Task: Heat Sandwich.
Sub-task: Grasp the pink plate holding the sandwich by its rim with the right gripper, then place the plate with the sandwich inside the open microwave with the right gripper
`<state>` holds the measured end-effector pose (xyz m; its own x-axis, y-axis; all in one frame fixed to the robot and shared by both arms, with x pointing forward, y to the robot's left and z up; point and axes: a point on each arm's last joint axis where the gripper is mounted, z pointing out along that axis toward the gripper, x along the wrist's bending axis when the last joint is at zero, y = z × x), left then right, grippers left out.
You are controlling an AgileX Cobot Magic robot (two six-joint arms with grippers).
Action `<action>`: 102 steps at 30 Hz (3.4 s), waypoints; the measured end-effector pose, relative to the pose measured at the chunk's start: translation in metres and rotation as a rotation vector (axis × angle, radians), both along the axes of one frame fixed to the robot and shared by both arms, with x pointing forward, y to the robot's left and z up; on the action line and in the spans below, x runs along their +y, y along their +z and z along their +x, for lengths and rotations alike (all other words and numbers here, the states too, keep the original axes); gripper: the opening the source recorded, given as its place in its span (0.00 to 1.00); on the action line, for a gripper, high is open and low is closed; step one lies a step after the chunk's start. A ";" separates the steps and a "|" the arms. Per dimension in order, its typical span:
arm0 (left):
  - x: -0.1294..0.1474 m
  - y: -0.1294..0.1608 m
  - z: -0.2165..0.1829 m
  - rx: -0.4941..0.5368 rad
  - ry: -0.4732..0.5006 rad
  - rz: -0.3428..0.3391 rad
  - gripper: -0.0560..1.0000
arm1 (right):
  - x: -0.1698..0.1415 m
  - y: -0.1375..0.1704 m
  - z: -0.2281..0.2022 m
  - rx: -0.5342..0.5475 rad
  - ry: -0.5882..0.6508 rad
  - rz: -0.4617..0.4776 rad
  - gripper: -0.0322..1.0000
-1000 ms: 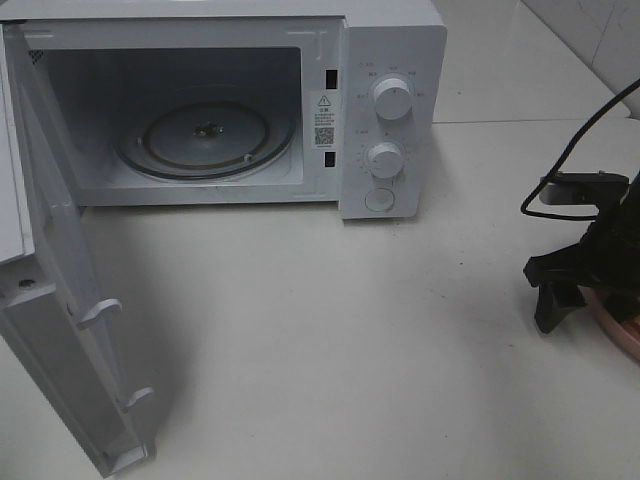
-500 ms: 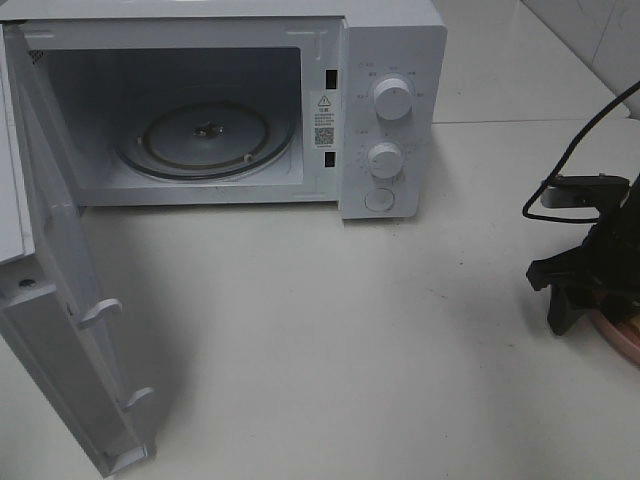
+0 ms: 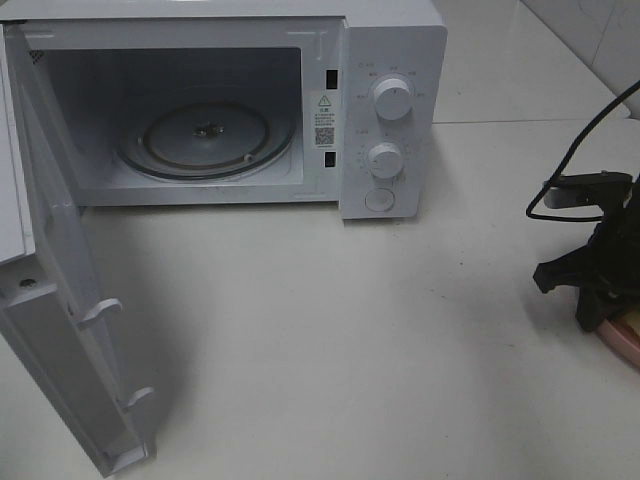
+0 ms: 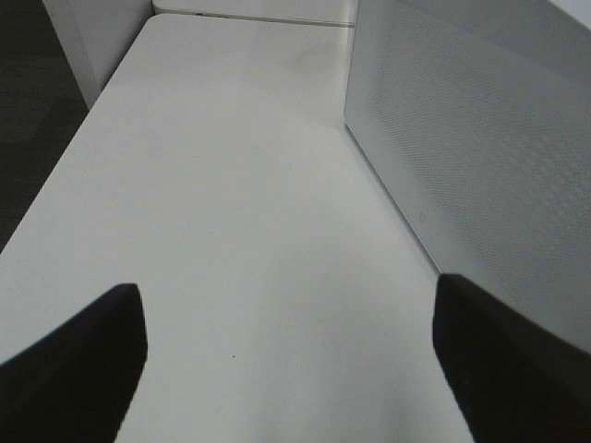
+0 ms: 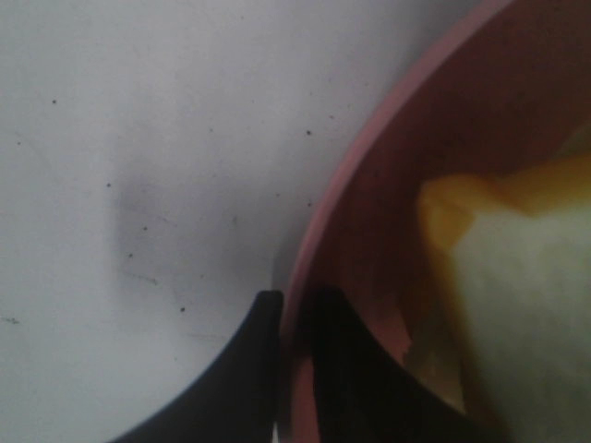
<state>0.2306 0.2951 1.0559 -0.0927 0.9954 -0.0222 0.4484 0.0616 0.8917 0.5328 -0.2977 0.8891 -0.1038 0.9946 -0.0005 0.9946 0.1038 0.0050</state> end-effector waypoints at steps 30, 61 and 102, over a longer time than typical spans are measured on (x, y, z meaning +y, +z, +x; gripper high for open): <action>0.000 0.000 0.000 0.000 0.000 0.000 0.81 | 0.001 0.000 0.000 0.004 0.000 -0.003 0.13; 0.000 0.000 0.000 0.000 0.000 0.000 0.81 | -0.005 0.093 -0.037 -0.104 0.036 -0.062 0.06; 0.000 0.000 0.000 0.000 0.000 0.000 0.81 | 0.081 0.097 -0.054 -0.112 0.479 -0.042 0.06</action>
<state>0.2306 0.2951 1.0559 -0.0927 0.9954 -0.0222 0.4484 0.0616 0.8917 0.4790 -0.2164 0.9863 -0.5463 0.8341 -0.0768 0.8287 0.5515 0.0954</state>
